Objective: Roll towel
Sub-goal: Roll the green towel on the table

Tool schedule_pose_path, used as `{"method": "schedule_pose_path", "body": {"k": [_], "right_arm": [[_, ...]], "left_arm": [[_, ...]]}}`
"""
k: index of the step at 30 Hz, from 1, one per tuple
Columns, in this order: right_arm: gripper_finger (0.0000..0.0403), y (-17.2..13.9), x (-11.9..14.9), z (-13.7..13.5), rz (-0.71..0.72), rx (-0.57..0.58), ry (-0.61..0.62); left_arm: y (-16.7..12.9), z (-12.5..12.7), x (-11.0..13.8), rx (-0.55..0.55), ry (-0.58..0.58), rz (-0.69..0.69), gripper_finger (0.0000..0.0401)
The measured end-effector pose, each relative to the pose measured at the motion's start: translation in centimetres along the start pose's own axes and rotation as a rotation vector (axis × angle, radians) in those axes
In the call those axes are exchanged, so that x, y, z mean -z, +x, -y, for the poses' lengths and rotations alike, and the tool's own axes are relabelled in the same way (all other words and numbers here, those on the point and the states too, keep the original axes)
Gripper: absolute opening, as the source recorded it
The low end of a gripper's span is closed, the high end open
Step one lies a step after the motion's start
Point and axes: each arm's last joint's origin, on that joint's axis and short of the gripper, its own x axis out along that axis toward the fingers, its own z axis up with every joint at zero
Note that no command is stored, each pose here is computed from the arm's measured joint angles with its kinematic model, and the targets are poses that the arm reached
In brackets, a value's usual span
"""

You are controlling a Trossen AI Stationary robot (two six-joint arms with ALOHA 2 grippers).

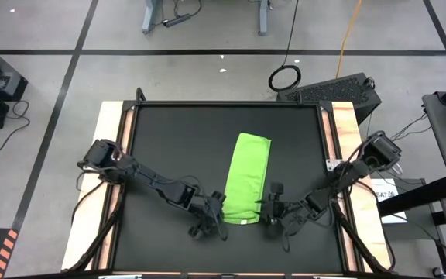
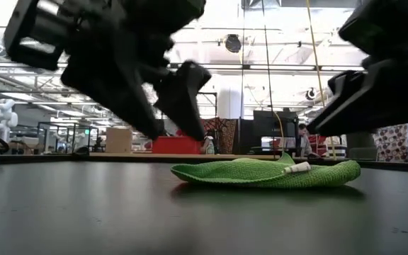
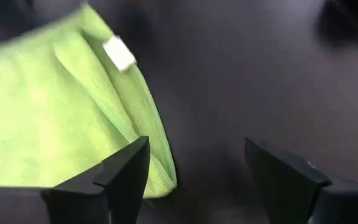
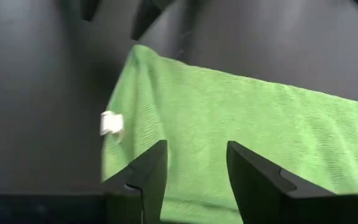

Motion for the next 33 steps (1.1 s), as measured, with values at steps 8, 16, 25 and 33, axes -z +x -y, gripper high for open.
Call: {"method": "schedule_pose_path", "body": {"k": [8, 16, 25, 33], "right_arm": [[0.0122, 1.1, -1.4, 1.0, 0.05, -0.043, -0.012], [0.01, 2.2, -1.8, 2.0, 0.027, -0.102, 0.018], [0.0098, 4.4, 0.1, 1.7, -0.034, -0.138, 0.009], [0.0098, 5.7, 0.1, -0.1, -0.122, -0.261, 0.012]], "left_arm": [[-0.8, -4.5, 0.4, -0.292, -0.049, 0.012, 0.0221], [-0.3, -9.1, 1.8, -0.281, -0.134, 0.082, 0.0174], [3.7, -10.2, 3.8, -0.201, -0.159, 0.05, 0.017], [4.1, -10.7, 3.9, -0.201, -0.169, 0.032, 0.017]]}}
